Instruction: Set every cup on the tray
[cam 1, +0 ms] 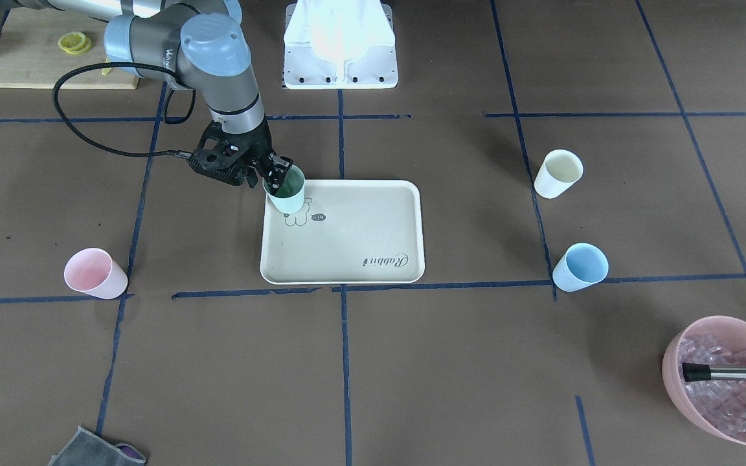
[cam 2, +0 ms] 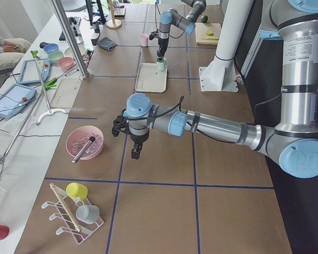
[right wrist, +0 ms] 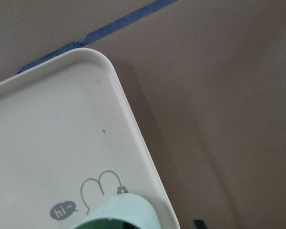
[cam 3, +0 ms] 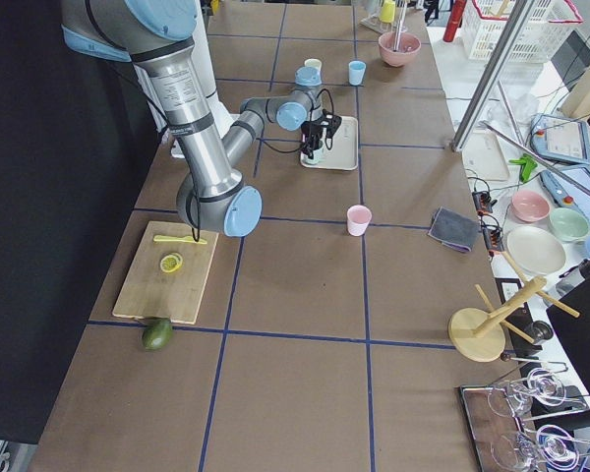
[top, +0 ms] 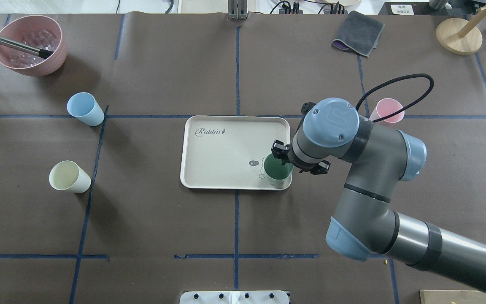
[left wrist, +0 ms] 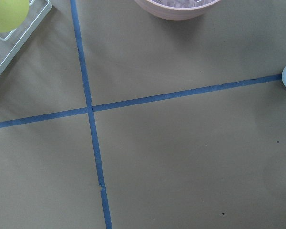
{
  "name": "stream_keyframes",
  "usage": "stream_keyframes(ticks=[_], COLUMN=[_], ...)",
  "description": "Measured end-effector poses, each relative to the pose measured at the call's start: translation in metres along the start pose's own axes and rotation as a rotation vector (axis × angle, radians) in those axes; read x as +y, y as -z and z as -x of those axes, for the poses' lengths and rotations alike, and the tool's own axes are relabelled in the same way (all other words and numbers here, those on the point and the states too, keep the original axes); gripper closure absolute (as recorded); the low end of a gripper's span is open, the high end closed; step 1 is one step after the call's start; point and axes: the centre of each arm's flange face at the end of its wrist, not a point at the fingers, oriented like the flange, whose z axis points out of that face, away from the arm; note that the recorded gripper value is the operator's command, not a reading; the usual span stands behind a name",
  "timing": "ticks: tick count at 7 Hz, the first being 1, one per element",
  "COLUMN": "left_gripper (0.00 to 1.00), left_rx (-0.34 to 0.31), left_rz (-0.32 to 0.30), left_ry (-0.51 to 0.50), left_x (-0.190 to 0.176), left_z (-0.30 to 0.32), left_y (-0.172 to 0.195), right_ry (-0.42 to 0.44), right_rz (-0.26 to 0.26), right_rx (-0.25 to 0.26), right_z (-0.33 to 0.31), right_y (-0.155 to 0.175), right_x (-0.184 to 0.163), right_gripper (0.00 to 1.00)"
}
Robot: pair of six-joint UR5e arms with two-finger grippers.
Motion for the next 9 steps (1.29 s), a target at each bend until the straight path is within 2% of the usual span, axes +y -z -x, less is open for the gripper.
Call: stream_keyframes(ticks=[2, 4, 6, 7, 9], left_gripper=[0.00, 0.00, 0.00, 0.00, 0.01], left_rx=[0.003, 0.020, 0.025, 0.012, -0.026], left_rz=[0.003, 0.028, 0.063, 0.061, 0.041], left_ry=[0.021, 0.084, 0.108, 0.138, 0.217], left_x=[-0.009, -0.037, -0.063, -0.078, -0.103], left_z=[-0.004, -0.048, -0.095, -0.114, -0.160], left_y=[-0.002, -0.021, -0.047, -0.054, -0.067], right_ry=[0.078, 0.222, 0.369, 0.465, 0.634], right_rz=[0.040, 0.078, 0.099, 0.097, 0.100], right_rx=[-0.017, -0.015, -0.003, 0.016, 0.055], right_z=[-0.023, -0.100, -0.211, -0.284, -0.422], right_y=[0.031, 0.057, 0.077, 0.088, 0.107], right_x=[-0.069, -0.145, -0.206, -0.233, -0.258], right_gripper=[0.00, 0.00, 0.00, 0.00, 0.00])
